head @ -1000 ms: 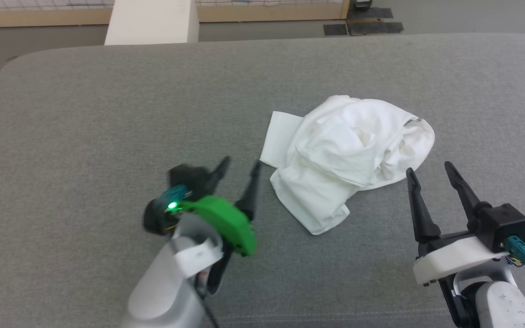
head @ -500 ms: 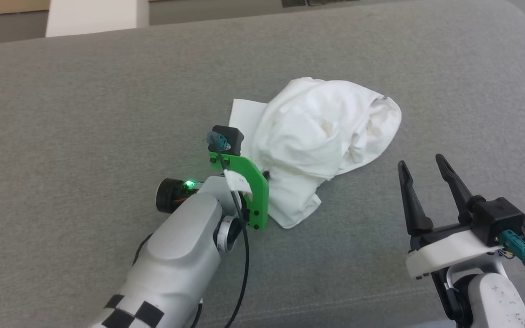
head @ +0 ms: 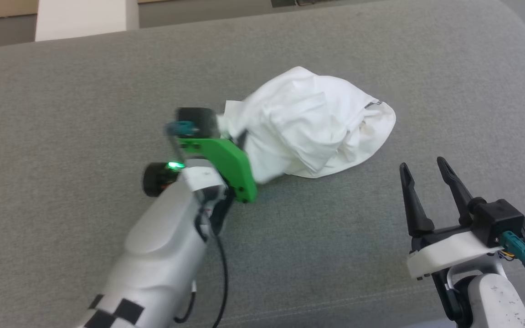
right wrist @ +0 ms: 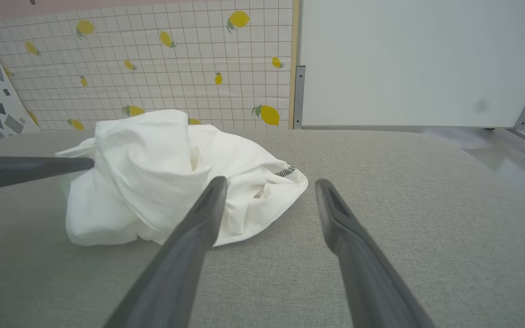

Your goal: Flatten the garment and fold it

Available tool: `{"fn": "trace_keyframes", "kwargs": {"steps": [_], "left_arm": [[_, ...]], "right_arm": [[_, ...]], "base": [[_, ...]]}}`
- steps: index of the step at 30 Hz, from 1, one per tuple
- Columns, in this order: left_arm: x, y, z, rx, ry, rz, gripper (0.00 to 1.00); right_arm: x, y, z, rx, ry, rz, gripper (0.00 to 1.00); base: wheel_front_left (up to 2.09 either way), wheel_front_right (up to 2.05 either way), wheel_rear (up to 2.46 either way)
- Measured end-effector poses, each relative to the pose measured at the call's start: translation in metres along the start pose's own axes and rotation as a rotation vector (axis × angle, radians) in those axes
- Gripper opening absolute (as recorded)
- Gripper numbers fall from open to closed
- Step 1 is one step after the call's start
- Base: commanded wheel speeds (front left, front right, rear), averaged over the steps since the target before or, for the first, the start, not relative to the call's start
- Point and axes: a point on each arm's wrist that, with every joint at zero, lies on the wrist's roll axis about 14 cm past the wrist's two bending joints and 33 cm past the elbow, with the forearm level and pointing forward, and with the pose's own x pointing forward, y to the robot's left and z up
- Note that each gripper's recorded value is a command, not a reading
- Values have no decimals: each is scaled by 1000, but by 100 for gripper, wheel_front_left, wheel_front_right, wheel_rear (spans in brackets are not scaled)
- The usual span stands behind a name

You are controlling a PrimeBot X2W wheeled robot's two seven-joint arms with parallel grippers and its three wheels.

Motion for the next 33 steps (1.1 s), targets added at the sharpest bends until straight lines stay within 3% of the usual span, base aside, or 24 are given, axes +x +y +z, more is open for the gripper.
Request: {"fn": "trace_keyframes", "kwargs": {"steps": [3,6,11,15,16,17,18,21,25,33], "left_arm": [[-21,30,39,-25,-220,82,0],[-51,70,55,-31,-339,199,0],[-110,131,44,-44,-375,401,0],[-157,173,6,-64,-288,571,0],[-168,180,-7,-85,-254,606,9],[-176,183,-18,-115,-229,625,69],[-181,183,-24,-139,-222,631,100],[-193,181,-25,-174,-265,638,100],[-206,175,8,-187,-480,622,100],[-223,157,63,-59,-719,596,100]], "right_arm": [[2,3,6,-1,-18,11,100],[3,10,9,-4,-26,31,100],[4,25,13,0,-31,73,100],[8,39,20,2,-48,113,100],[9,42,21,3,-51,123,100],[10,45,23,3,-56,131,100],[11,46,24,4,-59,135,100],[14,51,25,4,-58,150,100],[17,59,23,-2,-48,170,100],[29,72,-2,-38,70,207,100]], "base": [[0,0,0],[0,0,0],[0,0,0],[0,0,0],[0,0,0],[0,0,0],[0,0,0],[0,0,0],[0,0,0],[0,0,0]]}}
